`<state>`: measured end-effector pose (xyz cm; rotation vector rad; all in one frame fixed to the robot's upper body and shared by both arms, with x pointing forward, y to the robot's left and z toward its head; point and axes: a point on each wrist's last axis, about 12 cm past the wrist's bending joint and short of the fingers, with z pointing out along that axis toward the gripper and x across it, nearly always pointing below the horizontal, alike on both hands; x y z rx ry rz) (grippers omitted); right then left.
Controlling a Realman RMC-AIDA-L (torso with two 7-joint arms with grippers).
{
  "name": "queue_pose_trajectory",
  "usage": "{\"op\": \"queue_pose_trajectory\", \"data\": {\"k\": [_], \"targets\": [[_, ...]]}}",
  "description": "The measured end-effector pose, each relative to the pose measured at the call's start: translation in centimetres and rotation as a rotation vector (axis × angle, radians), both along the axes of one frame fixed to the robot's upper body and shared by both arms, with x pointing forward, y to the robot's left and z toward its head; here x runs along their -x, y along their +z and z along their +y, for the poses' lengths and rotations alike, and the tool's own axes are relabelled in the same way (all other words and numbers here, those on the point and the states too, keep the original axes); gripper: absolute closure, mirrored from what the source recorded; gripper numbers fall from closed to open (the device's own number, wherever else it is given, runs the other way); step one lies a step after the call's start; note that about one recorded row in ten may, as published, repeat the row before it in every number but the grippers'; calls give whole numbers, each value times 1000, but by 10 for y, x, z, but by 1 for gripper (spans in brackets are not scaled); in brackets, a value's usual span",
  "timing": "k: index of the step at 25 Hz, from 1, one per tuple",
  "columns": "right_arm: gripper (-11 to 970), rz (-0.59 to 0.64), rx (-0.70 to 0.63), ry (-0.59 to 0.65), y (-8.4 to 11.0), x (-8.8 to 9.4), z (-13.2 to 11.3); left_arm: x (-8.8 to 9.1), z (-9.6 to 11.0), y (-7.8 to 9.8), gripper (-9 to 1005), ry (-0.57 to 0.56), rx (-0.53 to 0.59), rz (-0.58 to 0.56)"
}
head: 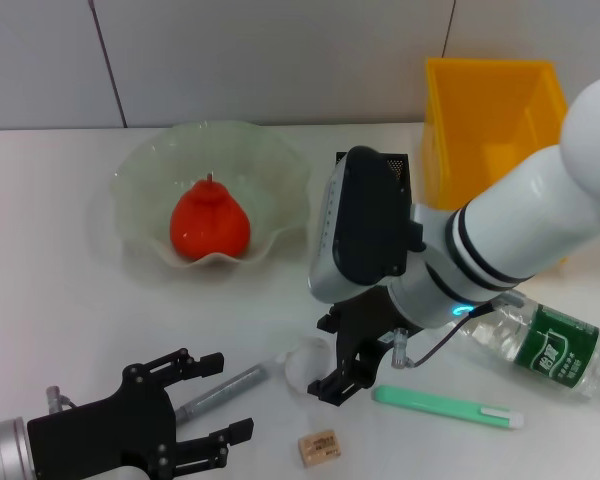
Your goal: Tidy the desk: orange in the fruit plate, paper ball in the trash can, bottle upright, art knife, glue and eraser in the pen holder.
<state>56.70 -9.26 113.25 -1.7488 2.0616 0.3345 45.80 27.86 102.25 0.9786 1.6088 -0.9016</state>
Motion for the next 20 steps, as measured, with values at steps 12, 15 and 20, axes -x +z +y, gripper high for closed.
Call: {"op": "queue_pose_trajectory", "data": {"k": [12, 15, 20], "targets": [[410, 3, 5, 1, -2, -1, 3, 1, 0, 0, 203, 0, 2, 1], [434, 13, -16, -4, 1, 0, 3, 1, 0, 0, 203, 0, 2, 1], [470, 11, -75, -60, 17, -6, -2, 2, 1, -1, 203, 7, 3, 1]]}}
